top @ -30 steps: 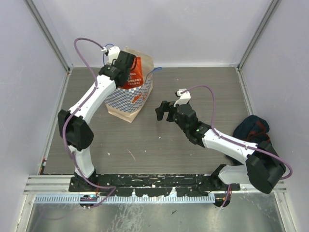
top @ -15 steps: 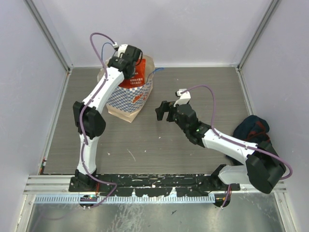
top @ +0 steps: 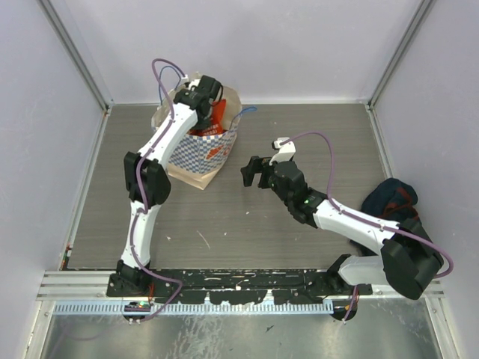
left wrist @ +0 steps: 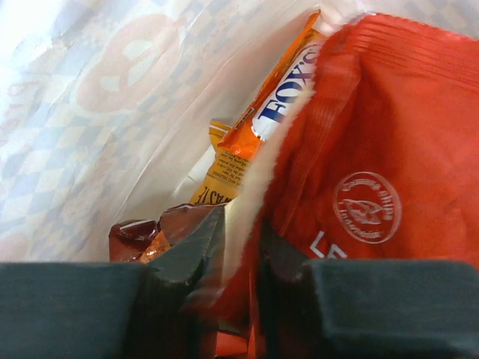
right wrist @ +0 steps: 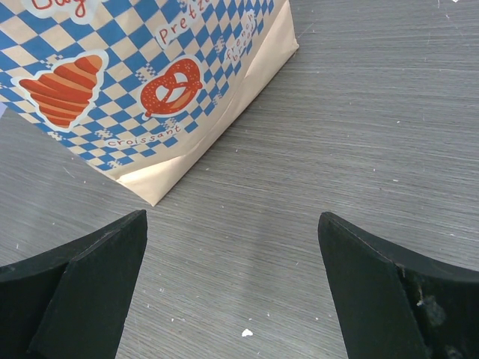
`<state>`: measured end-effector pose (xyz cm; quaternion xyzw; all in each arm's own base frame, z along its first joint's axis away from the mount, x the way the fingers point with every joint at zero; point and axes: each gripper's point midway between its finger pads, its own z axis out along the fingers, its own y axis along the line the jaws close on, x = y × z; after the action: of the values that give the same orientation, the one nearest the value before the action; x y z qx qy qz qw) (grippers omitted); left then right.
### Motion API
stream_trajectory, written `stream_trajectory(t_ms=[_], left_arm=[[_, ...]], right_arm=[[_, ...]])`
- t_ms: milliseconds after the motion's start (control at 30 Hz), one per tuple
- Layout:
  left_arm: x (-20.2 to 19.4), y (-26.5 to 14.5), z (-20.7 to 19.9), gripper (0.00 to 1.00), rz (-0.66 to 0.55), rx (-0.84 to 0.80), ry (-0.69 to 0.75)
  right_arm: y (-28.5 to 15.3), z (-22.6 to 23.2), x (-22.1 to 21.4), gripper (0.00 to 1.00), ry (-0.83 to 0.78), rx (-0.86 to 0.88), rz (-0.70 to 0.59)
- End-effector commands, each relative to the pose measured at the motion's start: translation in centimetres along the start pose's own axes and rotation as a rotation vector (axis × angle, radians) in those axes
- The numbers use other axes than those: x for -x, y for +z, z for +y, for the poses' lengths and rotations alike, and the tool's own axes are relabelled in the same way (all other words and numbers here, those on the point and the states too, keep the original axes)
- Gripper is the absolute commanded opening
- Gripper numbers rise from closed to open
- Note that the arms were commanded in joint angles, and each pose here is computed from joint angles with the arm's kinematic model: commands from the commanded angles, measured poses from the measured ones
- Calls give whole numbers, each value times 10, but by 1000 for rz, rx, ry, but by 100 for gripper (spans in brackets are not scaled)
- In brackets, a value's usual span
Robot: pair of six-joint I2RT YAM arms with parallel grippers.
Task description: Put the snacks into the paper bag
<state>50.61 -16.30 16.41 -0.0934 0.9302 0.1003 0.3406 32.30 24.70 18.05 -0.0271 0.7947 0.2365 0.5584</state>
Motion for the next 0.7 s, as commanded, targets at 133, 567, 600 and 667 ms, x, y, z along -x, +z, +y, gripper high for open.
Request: stream_trajectory(t_ms=[133, 567, 600, 667], left_arm=[[21, -45, 18, 65, -65, -41, -33], [52, -116, 12, 98, -235, -151, -40], [55, -126, 11, 98, -254, -161, -40], [61, -143, 13, 98, -293, -166, -47]], right_arm=[[-2, 9, 29, 100, 19, 23, -79], [-1, 11, 27, 100, 25, 32, -72], [-2, 11, 27, 100, 26, 32, -74], [-3, 11, 28, 100, 26, 31, -76]])
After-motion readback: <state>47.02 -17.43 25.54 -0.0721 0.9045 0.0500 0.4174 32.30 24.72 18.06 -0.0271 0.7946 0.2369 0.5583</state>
